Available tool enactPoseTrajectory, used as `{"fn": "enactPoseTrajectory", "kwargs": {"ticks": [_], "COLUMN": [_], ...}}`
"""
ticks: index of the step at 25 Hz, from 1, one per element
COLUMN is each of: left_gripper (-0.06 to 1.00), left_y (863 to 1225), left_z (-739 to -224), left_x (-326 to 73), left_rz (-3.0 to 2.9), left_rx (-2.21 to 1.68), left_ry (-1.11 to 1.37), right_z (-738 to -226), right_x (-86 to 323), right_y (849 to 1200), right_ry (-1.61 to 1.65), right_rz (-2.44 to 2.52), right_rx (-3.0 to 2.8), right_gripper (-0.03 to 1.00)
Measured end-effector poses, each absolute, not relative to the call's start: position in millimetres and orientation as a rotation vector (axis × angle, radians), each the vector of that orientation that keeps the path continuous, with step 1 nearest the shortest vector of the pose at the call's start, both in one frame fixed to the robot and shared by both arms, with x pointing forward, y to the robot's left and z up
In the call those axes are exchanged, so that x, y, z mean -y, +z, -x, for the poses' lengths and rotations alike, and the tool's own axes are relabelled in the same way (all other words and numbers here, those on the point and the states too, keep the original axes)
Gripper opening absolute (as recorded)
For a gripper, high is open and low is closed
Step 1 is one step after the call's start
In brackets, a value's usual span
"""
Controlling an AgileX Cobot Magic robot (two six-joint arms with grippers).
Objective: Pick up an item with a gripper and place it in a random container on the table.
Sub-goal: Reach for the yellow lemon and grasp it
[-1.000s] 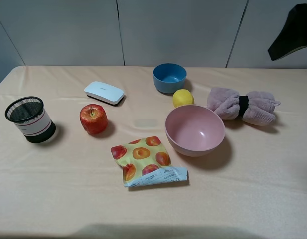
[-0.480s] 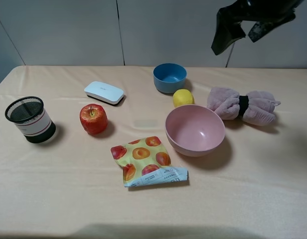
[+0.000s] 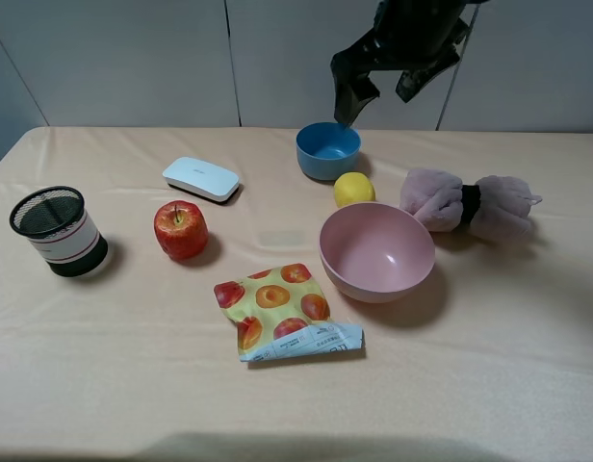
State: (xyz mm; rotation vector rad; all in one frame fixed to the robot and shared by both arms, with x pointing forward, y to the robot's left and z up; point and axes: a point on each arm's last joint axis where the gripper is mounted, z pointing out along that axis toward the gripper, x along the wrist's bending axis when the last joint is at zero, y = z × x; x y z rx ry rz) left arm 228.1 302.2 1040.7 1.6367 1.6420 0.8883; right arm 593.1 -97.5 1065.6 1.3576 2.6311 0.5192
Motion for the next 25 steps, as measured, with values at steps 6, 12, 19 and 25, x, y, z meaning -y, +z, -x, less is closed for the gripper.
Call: {"fn": "enactPoseTrajectory", "kwargs": {"ticks": [6,12,19,25], "left_gripper": [1.0,1.0,1.0,1.0], "left_y": [1040.7,1040.7,1040.7,1040.7], "left_z": [-228.1,-228.1,-228.1,-228.1], "left_x": [-302.2,-302.2,-302.2,-302.2], "left_rz": [-1.637,-1.637,-1.637,-1.637], "left_rx": [-1.642,-1.642,-1.642,-1.642], "left_ry": [0.888,0.888,0.888,0.888], "right_z": [-607.6,-619.0,-636.1,-645.0], "right_x": [88.5,83.8,94.3,96.7], "right_y": [1037.3,1013.3,983.3,958.8], "right_ry": [0.466,0.451,0.418,0.391], "right_rz": [-1.447,-1.481,-1.566,-1.573], "right_rx": [-2.643,-2.626,-2.617,-2.634], "right_gripper": [0.69,0.69,0.69,0.69]}}
